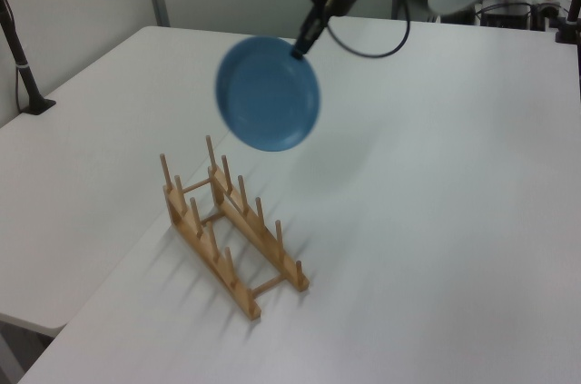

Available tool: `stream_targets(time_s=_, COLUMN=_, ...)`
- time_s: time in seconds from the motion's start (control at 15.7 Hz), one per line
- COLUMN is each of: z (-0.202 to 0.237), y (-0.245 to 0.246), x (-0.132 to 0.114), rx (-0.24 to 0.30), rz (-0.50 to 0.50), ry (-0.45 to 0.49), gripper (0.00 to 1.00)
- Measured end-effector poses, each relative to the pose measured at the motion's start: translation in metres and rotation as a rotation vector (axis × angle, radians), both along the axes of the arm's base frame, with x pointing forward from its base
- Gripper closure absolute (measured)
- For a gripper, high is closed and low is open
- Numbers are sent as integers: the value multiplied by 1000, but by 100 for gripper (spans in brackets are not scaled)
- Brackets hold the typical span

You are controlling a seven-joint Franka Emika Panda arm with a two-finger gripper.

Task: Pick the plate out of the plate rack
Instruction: 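Carry the plate away from the rack and lower it onto the table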

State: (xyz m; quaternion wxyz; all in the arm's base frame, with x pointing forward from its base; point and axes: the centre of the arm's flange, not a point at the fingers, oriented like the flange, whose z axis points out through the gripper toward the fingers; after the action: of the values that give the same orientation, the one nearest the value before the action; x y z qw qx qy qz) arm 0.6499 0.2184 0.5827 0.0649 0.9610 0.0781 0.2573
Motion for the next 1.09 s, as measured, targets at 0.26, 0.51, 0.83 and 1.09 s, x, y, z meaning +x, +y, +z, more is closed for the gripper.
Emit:
stream_targets(time_s=0.26, z=-6, y=-60, x=-7, rx=-24, rz=86, ry=225, gripper=93)
stream_targets(time_s=0.51, z=-21, y=-125, x=-9, rx=-74, rz=167, ry=395, gripper=93)
stream_targets(time_s=0.83, z=-60, y=-202, x=-13, rx=-128, rz=258, ry=547, gripper=93)
stream_targets(time_s=1.09, z=-107, y=-252, x=-23, rx=-130, rz=308, ry=658, gripper=93)
